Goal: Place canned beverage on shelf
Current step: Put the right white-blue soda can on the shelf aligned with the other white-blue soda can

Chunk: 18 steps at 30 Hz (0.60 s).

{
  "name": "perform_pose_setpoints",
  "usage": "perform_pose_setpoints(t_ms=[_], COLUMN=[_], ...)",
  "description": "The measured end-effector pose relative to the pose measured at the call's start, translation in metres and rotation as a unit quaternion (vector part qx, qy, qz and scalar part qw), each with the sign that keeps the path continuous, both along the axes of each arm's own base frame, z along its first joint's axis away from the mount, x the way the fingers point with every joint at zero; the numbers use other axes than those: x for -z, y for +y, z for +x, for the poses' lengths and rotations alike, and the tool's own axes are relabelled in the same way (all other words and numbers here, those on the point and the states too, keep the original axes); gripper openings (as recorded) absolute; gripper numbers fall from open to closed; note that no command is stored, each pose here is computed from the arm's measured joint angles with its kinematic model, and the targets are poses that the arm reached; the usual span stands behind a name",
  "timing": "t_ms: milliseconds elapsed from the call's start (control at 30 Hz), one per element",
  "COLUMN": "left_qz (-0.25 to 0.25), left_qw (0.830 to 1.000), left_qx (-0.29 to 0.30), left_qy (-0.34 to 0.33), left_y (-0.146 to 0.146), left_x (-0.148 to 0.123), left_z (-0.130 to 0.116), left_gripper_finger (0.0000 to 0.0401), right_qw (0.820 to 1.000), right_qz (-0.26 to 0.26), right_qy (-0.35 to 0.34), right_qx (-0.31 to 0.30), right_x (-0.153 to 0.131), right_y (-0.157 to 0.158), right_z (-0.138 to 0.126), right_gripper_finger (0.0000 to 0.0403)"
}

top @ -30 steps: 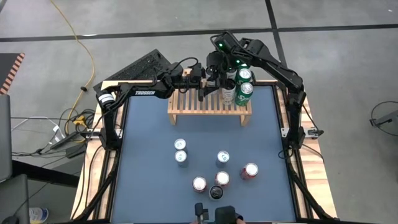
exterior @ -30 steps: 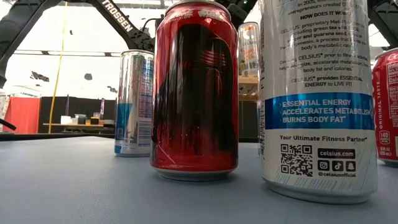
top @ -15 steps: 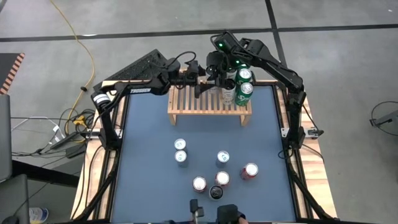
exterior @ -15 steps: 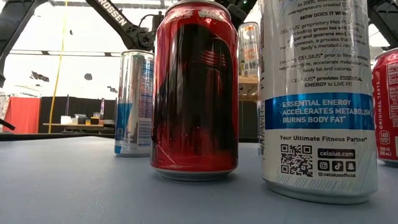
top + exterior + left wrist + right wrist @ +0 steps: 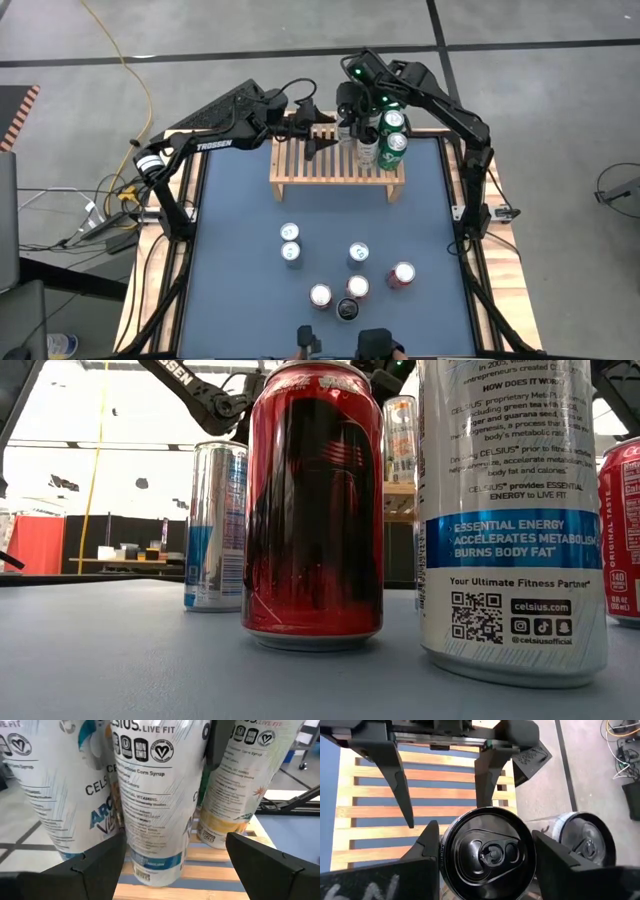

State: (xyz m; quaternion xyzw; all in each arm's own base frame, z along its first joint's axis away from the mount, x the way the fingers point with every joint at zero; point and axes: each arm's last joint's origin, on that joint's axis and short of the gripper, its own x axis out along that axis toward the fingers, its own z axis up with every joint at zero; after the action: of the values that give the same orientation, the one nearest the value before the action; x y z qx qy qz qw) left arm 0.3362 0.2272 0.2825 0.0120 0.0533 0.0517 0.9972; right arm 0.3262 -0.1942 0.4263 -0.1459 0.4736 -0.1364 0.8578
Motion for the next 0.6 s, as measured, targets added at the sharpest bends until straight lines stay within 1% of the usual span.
perform_pose_setpoints(t_ms=[100,233,333,600], left_qz=[-0.001,0.000,0.003,0.003], left_qw=[1.000,1.000,1.000,1.000], left_qx=[-0.006,-0.006,-0.016,-0.028], left_qy=[0.002,0.001,0.002,0.003], left_y=[0.0000,-0.0004,0.0003,0.0012], left_x=[0.0003,0.0003,0.0004,0.0009], left_z=[0.0001,0.0005,0.0005,0.0004], left_gripper_finger=[0.0328,0.0328,0.0328,0.0328], right_qw=[1.000,1.000,1.000,1.000], right_qz=[0.005,0.005,0.005,0.017], right_qy=[-0.002,-0.002,-0.003,-0.009], right_qx=[0.012,0.015,0.017,0.005], right_x=[-0.0019,-0.0026,-0.0025,-0.0025], right_y=[-0.0015,-0.0031,-0.0045,-0.0033], right_z=[-0.0044,-0.0064,-0.0073,-0.0065], right_gripper_finger=[0.0190,0.0190,0.0194,0.0237])
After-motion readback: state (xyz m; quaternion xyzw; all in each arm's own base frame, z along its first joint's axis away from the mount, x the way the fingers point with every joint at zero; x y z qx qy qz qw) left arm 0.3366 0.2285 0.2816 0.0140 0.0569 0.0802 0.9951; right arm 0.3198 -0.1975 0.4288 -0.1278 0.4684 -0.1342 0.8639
